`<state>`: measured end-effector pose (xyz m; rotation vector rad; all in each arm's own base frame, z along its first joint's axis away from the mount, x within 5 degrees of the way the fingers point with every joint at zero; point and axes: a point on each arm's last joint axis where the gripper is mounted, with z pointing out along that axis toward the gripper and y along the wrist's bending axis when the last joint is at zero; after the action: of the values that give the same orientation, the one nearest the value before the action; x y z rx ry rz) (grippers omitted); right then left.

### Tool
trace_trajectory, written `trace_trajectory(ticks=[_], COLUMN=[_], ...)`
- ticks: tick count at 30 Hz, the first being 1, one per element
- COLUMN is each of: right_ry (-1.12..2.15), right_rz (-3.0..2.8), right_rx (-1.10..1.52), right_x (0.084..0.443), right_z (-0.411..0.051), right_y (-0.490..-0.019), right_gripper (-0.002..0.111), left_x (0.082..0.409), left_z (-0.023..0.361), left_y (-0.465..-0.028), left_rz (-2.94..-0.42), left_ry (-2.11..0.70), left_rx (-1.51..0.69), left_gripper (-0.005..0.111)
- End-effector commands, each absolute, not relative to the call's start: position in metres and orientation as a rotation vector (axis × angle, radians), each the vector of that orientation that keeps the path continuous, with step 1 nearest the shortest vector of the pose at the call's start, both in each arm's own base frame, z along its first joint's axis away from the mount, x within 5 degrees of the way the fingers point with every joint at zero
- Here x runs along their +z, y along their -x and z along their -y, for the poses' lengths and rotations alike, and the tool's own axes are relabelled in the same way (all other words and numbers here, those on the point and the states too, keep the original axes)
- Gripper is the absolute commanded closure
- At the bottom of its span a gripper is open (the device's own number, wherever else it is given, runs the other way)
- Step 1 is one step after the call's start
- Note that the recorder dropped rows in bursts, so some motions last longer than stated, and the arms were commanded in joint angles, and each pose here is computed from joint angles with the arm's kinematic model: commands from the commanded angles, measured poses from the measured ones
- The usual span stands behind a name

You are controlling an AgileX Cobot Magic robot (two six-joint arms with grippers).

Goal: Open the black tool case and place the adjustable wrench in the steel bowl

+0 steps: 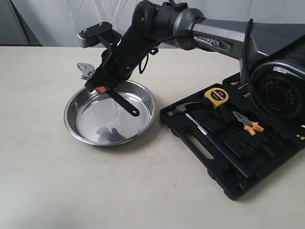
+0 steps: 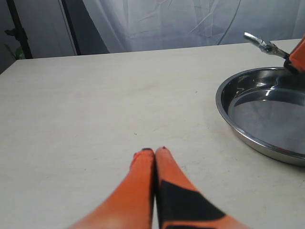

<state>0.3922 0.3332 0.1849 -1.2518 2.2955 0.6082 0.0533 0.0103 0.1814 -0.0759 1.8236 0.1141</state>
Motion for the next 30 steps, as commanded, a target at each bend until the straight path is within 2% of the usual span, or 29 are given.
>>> trace_trajectory(ticks=[1,10,12,13,15,16,18,21,27,30], right_ry=[1.268,1.248,1.244,1.22,1.246,1.262,1.302,1.358,1.403,1.352], right_rz=[-2.296,-2.386,-2.405,-2.43,-2.466,-2.475,-2.477,-2.463,-2.483,-2.502], right_rx=[0.614,0.566,0.554,0.562,0.578,0.581,0.575,0.579,0.59,0.519], right_x=[0.192,0.146,0.14,0.139,0.143,0.146,0.161,0.198,0.263,0.284], right_z=[-0.332,-0.333,-0.332,-0.332,-0.33,-0.33,-0.326,-0.32,-0.3,-0.282], right_y=[-0.39,-0.397,-0.398,-0.398,-0.393,-0.391,-0.386,-0.376,-0.347,-0.331], right_gripper=[0.109,0.106,0.091,0.074,0.059,0.059,0.068,0.106,0.109,0.109], left_x=[0.184,0.184,0.184,0.184,0.184,0.184,0.184,0.184,0.184,0.184], left_z=[-0.011,-0.011,-0.011,-0.011,-0.011,-0.011,-0.011,-0.011,-0.011,-0.011], left_y=[-0.053,-0.053,-0.053,-0.053,-0.053,-0.053,-0.053,-0.053,-0.053,-0.053], left_rz=[-1.81,-1.81,-1.81,-1.81,-1.81,-1.81,-1.81,-1.81,-1.81,-1.81], left_ry=[0.076,0.076,0.076,0.076,0.076,0.076,0.076,0.076,0.076,0.076], left_rx=[0.12,0.12,0.12,0.12,0.12,0.12,0.12,0.12,0.12,0.12], left_gripper=[0.107,0.107,0.107,0.107,0.107,0.107,0.107,0.107,0.107,0.107])
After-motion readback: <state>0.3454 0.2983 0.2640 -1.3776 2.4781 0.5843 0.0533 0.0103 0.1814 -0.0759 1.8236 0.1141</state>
